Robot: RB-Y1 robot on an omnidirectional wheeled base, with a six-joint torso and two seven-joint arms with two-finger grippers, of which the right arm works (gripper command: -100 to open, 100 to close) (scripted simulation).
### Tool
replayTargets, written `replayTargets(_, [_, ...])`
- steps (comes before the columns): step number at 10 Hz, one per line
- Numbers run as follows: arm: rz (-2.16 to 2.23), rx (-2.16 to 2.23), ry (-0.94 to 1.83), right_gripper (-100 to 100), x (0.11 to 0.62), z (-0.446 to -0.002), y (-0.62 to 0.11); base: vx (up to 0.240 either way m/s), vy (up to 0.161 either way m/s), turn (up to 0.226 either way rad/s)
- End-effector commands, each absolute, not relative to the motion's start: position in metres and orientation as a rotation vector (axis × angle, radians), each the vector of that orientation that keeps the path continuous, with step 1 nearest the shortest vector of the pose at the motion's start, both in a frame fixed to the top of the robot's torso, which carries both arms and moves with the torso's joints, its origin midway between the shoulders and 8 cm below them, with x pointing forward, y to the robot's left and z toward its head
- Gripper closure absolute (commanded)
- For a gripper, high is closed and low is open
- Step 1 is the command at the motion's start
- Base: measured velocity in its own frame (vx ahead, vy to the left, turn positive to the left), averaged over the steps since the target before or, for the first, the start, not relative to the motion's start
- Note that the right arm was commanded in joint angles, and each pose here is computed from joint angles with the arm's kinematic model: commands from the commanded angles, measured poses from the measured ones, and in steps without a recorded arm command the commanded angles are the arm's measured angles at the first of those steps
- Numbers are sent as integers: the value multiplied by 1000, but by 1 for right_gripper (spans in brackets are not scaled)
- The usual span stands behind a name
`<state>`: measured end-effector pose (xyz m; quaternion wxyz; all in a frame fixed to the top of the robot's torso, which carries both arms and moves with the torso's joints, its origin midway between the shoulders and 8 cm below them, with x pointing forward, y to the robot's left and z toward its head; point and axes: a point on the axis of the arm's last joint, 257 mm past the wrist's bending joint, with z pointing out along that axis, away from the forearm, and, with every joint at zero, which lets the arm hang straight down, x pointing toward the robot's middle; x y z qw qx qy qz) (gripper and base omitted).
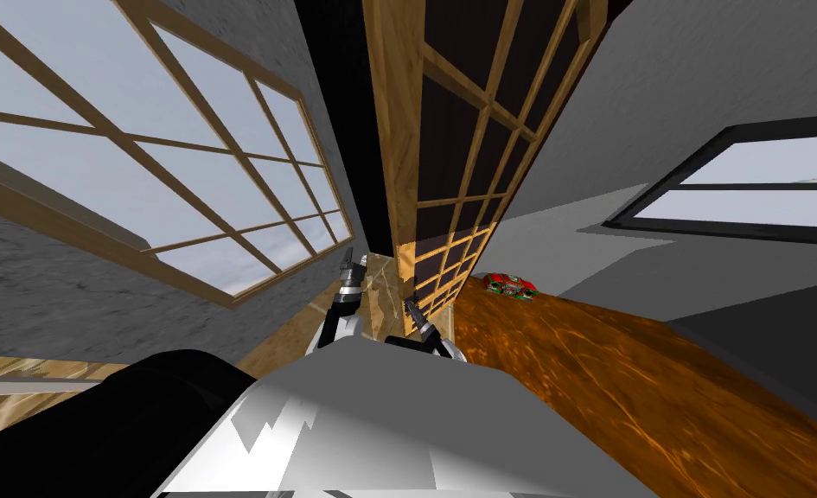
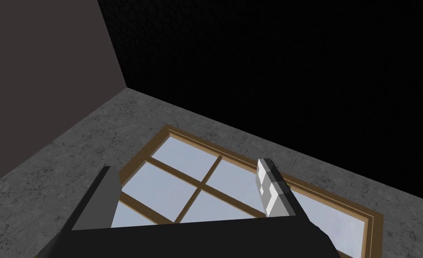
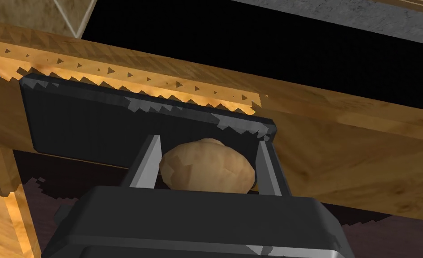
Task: Push the door open
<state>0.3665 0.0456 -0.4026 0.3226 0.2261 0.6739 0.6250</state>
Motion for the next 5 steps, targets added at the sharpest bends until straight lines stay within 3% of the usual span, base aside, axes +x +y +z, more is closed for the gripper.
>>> replayTargets(1, [1679,673,1732,100,373,-397,43,15,8,198])
replayTargets(4, [1723,842,1658,100,386,-394,24,14,9,188])
replayTargets(5, [1729,851,1657,100,386,-394,24,11,7,85])
